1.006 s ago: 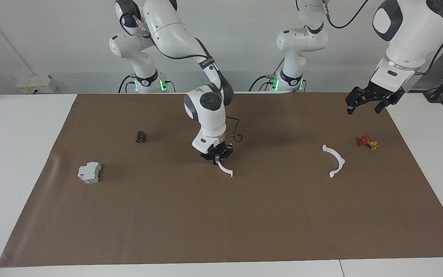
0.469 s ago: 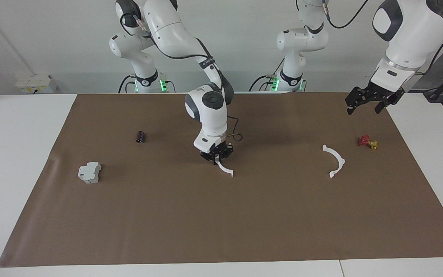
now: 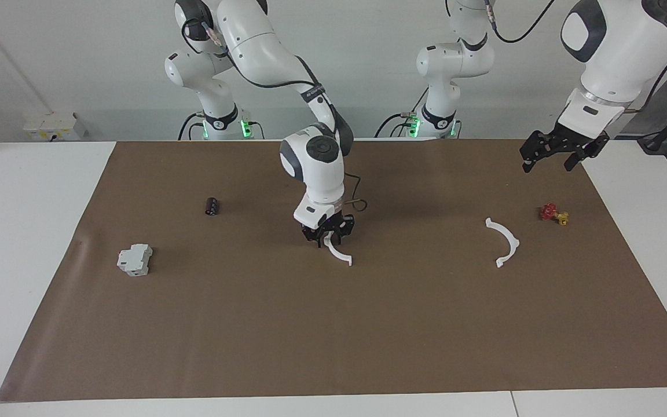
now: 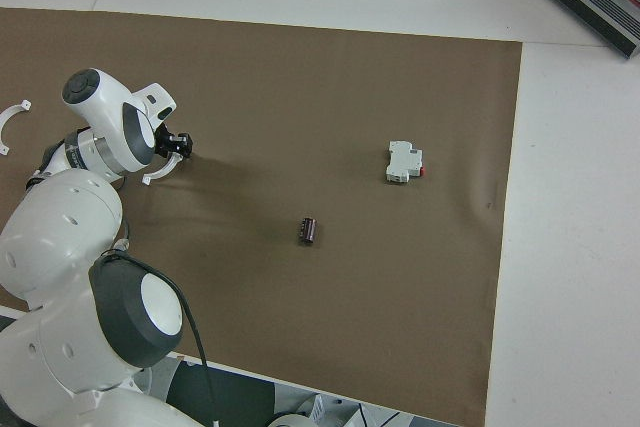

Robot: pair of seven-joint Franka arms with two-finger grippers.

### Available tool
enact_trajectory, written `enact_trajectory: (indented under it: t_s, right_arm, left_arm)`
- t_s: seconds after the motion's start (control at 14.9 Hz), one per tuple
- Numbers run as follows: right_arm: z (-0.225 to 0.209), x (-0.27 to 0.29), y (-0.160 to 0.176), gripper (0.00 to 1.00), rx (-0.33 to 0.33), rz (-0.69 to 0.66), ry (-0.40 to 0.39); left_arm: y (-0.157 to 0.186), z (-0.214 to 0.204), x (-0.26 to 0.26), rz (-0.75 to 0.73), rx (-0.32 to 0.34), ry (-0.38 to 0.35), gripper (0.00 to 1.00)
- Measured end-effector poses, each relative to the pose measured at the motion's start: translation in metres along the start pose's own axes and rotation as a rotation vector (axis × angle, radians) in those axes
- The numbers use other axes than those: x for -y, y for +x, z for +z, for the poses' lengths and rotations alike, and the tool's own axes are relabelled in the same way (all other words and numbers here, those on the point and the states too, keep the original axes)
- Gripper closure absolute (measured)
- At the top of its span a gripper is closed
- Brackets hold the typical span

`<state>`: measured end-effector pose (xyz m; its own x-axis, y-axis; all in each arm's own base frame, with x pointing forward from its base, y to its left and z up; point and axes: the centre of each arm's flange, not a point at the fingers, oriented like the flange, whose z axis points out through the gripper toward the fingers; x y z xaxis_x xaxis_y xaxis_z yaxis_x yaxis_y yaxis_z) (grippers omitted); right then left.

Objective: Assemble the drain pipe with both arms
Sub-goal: 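Withdraw the right gripper while the left gripper reaches the other half-ring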

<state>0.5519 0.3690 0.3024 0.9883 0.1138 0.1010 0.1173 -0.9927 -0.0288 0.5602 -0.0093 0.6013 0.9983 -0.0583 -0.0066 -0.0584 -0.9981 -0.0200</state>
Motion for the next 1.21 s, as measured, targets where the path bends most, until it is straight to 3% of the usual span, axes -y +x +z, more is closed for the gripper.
enact_trajectory:
  t_s: [0.2, 0.4, 0.6, 1.01, 1.21]
  right_arm:
    - [-0.055, -0.007, 0.006, 0.01, -0.014, 0.015, 0.015]
    - [-0.133, -0.047, 0.015, 0.0, -0.038, 0.075, 0.035]
    - [-0.194, -0.121, 0.023, 0.0, -0.057, 0.134, -0.003]
    - [-0.255, -0.272, 0.006, 0.0, 0.043, 0.18, -0.043]
    - [-0.27, -0.324, -0.01, 0.0, 0.104, 0.179, -0.046]
  left_arm:
    - [0.0, 0.001, 0.001, -0.002, 0.001, 0.0, 0.0]
    - [0.0, 0.006, 0.006, -0.011, -0.009, 0.0, 0.0]
    - [-0.006, 0.033, 0.008, -0.021, -0.055, 0.003, 0.0]
    - [-0.013, 0.1, 0.027, -0.164, -0.037, -0.001, 0.0]
    - [-0.009, 0.159, 0.027, -0.262, -0.044, -0.005, 0.0]
